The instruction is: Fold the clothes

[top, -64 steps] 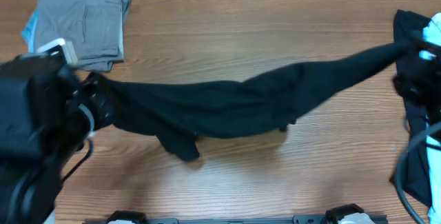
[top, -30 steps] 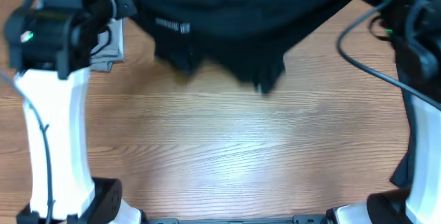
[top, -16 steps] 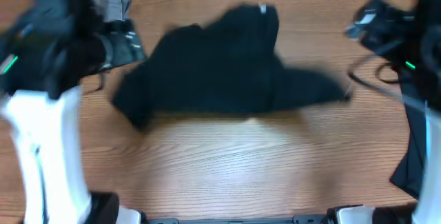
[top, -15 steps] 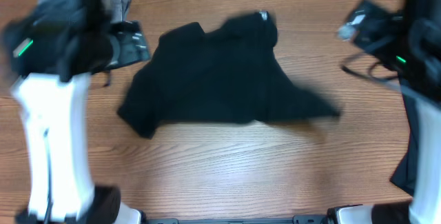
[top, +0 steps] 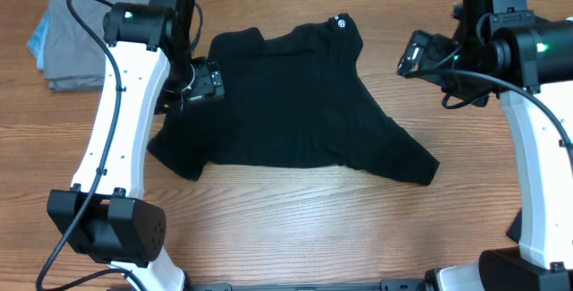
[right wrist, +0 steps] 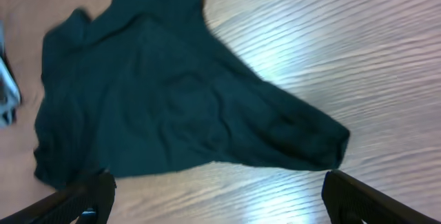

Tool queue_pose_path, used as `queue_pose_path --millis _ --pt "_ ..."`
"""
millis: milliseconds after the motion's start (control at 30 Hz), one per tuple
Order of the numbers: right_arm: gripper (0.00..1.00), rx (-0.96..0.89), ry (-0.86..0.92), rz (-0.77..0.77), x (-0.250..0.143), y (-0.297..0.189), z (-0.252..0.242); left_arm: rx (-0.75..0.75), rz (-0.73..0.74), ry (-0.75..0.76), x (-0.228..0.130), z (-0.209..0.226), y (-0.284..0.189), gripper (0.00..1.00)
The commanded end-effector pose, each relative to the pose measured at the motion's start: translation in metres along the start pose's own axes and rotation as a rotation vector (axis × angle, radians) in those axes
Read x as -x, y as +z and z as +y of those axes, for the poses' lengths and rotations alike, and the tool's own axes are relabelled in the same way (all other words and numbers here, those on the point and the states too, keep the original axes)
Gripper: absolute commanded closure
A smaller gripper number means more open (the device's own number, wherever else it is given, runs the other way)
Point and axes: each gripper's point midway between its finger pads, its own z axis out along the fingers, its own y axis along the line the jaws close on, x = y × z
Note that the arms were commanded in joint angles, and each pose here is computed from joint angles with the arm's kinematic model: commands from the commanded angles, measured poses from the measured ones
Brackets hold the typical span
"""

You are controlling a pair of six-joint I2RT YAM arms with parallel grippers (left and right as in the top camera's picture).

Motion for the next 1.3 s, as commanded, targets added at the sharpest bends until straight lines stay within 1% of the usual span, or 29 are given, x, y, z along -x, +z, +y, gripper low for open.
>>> queue_pose_path --millis 0,67,167,267,433,533,667,700,767,833,900,1067,1167,1267 --pt "0.00 0.095 -0.143 0.099 -0.017 0.020 0.013 0.080 0.002 -0.052 -0.004 0.018 0.015 0.09" --pt "0.00 0.155 -0.190 0.138 -0.024 0.036 0.021 0.087 0.016 -0.074 -0.004 0.024 0.029 0.09" --pt "0.00 0.255 -0.229 0.158 -0.029 0.056 0.035 0.079 0.028 -0.112 -0.001 0.034 0.048 0.05" --pt "0.00 0.359 -0.285 0.134 -0.028 0.076 0.050 0.055 0.051 -0.164 0.000 0.046 0.063 0.05" --pt "0.00 0.398 -0.312 0.060 -0.012 0.107 0.060 0.038 0.096 -0.235 -0.006 0.068 0.083 0.06" --pt "0.00 0.400 -0.335 0.022 0.002 0.128 0.069 0.046 0.120 -0.259 -0.013 0.077 0.096 0.06" --pt "0.00 0.410 -0.361 -0.009 0.015 0.169 0.086 0.055 0.144 -0.258 -0.022 0.079 0.112 0.05" --pt "0.00 0.402 -0.383 -0.024 0.017 0.191 0.095 0.057 0.151 -0.259 -0.026 0.080 0.118 0.04" --pt "0.00 0.369 -0.406 -0.041 0.019 0.209 0.100 0.059 0.155 -0.263 -0.029 0.081 0.124 0.00" --pt "0.00 0.319 -0.443 -0.067 0.021 0.228 0.108 0.061 0.162 -0.263 -0.032 0.082 0.128 0.00" --pt "0.00 0.286 -0.507 -0.101 0.022 0.242 0.117 0.064 0.170 -0.266 -0.035 0.082 0.130 0.00" --pt "0.00 0.204 -0.562 -0.216 0.029 0.272 0.138 0.054 0.189 -0.268 -0.040 0.081 0.133 0.00" --pt "0.00 0.187 -0.570 -0.264 0.033 0.283 0.146 0.045 0.206 -0.270 -0.044 0.079 0.135 0.00" --pt "0.00 0.199 -0.552 -0.280 0.035 0.295 0.150 0.051 0.220 -0.269 -0.049 0.080 0.138 0.00"
